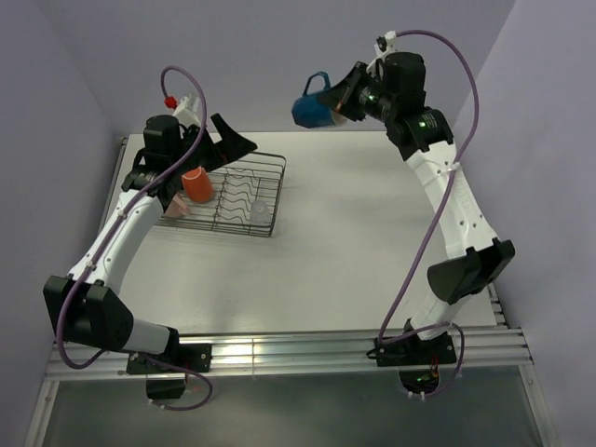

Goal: Load the cups into the dish rack

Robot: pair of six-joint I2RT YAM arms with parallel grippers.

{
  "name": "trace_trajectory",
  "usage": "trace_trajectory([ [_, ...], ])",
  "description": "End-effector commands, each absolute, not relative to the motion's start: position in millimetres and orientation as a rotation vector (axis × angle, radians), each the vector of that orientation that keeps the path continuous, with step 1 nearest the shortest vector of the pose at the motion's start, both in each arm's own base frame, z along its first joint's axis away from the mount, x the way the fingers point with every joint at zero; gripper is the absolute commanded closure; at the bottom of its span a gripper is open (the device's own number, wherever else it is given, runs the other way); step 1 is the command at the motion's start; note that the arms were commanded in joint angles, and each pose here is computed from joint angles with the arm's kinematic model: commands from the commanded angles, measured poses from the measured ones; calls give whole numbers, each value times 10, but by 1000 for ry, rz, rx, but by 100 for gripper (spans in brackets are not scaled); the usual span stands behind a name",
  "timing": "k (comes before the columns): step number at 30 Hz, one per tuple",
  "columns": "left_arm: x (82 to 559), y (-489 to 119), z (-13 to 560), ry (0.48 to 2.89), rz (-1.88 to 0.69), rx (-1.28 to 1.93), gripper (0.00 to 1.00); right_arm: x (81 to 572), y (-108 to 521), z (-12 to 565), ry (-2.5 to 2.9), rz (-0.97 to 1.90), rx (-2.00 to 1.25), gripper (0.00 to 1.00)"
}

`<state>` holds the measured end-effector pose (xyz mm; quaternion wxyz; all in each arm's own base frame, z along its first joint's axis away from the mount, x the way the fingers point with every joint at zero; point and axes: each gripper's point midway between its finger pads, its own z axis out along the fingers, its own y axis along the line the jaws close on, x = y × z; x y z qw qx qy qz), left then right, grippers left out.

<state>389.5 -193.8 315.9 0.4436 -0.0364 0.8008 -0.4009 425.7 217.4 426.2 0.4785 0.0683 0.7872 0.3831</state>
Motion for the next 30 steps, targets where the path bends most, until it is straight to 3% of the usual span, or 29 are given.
trace_trajectory([
  [1, 4025, -2093, 3796, 1698, -1188, 25, 1, 4234, 2561, 4785, 1745, 1253, 43, 100],
  [8, 3940, -2293, 3987, 1427, -1464, 118, 1, 4094, 2821, 4788, 1679, 1550, -33, 100],
  [14, 4097, -2427, 3811, 1446, -1495, 176, 1, 3954, 2852, 4755, 1632, 1712, -63, 100],
  [30, 3839, -2556, 4080, 1280, -1652, 360, 2, 3768, 2922, 4660, 1625, 1974, -80, 100],
])
